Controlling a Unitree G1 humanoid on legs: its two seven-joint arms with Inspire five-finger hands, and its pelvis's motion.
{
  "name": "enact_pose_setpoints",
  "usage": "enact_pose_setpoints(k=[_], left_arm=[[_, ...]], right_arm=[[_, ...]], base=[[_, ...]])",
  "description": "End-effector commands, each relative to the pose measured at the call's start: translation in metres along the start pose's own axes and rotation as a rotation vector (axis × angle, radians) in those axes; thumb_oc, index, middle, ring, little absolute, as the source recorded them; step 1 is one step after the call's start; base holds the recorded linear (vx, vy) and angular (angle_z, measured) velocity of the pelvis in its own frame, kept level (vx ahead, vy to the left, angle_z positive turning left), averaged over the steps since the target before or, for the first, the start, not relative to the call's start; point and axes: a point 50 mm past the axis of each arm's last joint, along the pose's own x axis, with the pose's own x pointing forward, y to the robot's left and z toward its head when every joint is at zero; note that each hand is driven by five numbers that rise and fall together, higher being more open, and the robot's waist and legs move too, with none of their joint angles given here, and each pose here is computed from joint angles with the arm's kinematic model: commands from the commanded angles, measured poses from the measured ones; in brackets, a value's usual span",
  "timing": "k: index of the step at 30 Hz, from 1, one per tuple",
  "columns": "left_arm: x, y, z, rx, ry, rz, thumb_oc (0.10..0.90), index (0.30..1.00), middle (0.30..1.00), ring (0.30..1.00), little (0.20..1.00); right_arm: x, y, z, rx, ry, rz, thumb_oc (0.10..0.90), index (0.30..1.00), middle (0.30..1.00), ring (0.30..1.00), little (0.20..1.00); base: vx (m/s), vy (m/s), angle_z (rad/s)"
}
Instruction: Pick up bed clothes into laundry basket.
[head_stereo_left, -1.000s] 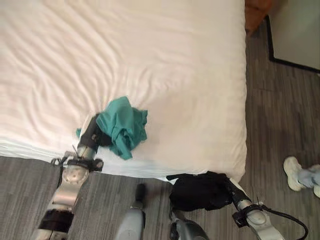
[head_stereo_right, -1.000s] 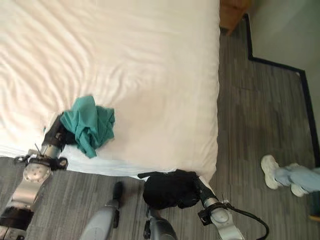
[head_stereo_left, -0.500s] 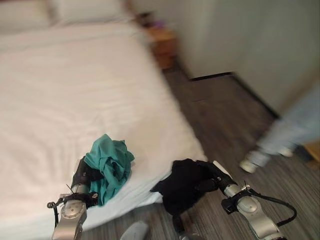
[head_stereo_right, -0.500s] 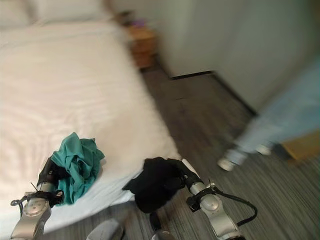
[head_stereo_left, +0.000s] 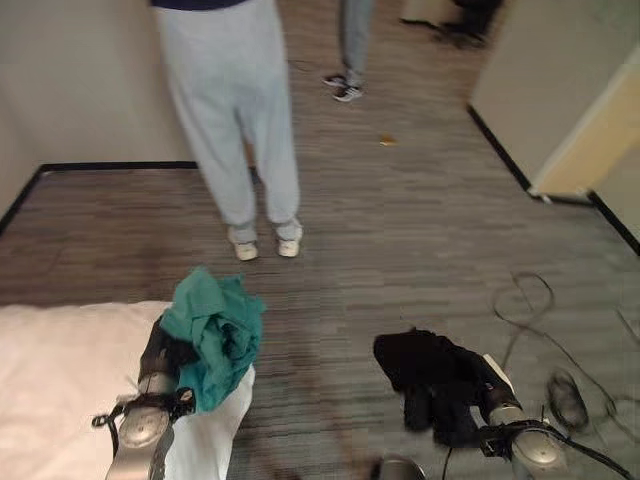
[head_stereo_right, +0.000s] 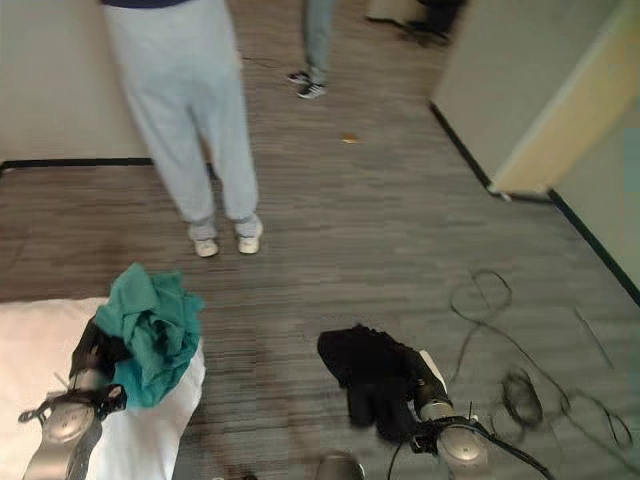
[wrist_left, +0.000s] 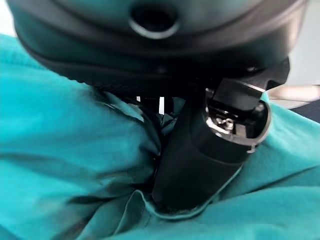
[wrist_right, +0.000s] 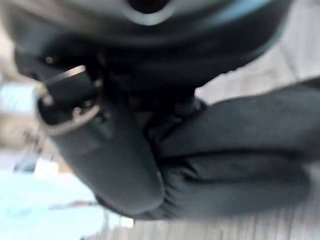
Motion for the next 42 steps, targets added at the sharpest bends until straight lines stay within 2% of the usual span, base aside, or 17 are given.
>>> enact_pose_setpoints(k=[1,6,9,14,15,19,23,28,30,32,34,37,42], left_arm=[[-0.004,0.039,0.058,0.066,-0.296,0.126,0.4,0.3,0.3,0.3,0.3],[-0.015,0.032,0.027,-0.051,-0.18,0.115,0.4,0.3,0.3,0.3,0.3],[-0.018,0.024,0.013,-0.099,-0.115,0.086,0.4,0.3,0.3,0.3,0.3],[-0.02,0.031,0.012,-0.065,-0.104,0.108,0.4,0.3,0.3,0.3,0.3],[-0.004,-0.037,-0.029,-0.072,0.11,-0.169,0.4,0.3,0.3,0.3,0.3],[-0.002,-0.038,-0.026,-0.079,0.097,-0.157,0.4,0.3,0.3,0.3,0.3],[-0.001,-0.038,-0.023,-0.113,0.088,-0.138,0.4,0.3,0.3,0.3,0.3],[0.006,-0.039,-0.01,-0.09,0.039,-0.153,0.4,0.3,0.3,0.3,0.3],[0.018,-0.037,0.015,-0.056,-0.059,-0.162,0.4,0.3,0.3,0.3,0.3],[0.018,-0.037,0.015,-0.056,-0.059,-0.161,0.4,0.3,0.3,0.3,0.3],[0.032,-0.036,0.056,-0.05,-0.219,-0.148,0.4,0.3,0.3,0.3,0.3],[0.036,-0.033,0.089,-0.047,-0.353,-0.127,0.4,0.3,0.3,0.3,0.3],[0.033,-0.029,0.099,-0.049,-0.397,-0.115,0.4,0.3,0.3,0.3,0.3]], right_arm=[[0.022,-0.019,0.095,0.067,-0.417,-0.044,0.4,0.3,0.3,0.3,0.3],[0.017,-0.028,0.107,0.049,-0.455,-0.04,0.4,0.3,0.3,0.3,0.3],[0.017,-0.029,0.097,0.128,-0.428,-0.072,0.4,0.3,0.3,0.3,0.3],[0.016,-0.024,0.094,0.142,-0.426,-0.066,0.4,0.3,0.3,0.3,0.3],[0.009,-0.01,-0.007,0.421,-0.067,-0.158,0.4,0.3,0.3,0.3,0.3],[0.01,-0.007,-0.004,0.454,-0.083,-0.154,0.4,0.3,0.3,0.3,0.3],[0.013,-0.003,0.005,0.449,-0.111,-0.13,0.4,0.3,0.3,0.3,0.3],[0.021,-0.004,0.031,0.356,-0.191,-0.1,0.4,0.3,0.3,0.3,0.3],[0.03,-0.001,0.064,0.319,-0.307,-0.071,0.4,0.3,0.3,0.3,0.3],[0.03,-0.001,0.065,0.32,-0.308,-0.071,0.4,0.3,0.3,0.3,0.3],[0.034,0.004,0.105,0.267,-0.451,-0.029,0.4,0.3,0.3,0.3,0.3],[0.031,0.014,0.132,0.248,-0.559,0.019,0.4,0.3,0.3,0.3,0.3],[0.028,0.019,0.136,0.222,-0.572,0.041,0.4,0.3,0.3,0.3,0.3]], base=[[-0.1,-0.292,-0.24],[-0.03,-0.248,-0.03],[-0.01,-0.157,0.36],[0.03,-0.049,0.33],[0.04,-0.029,0.15],[0.03,-0.023,0.27],[0.03,-0.023,-0.05],[0.02,-0.004,-0.05],[0.0,0.0,0.0],[0.0,0.0,0.0],[0.02,0.001,0.0],[0.01,0.001,0.0],[0.0,0.016,0.0]])
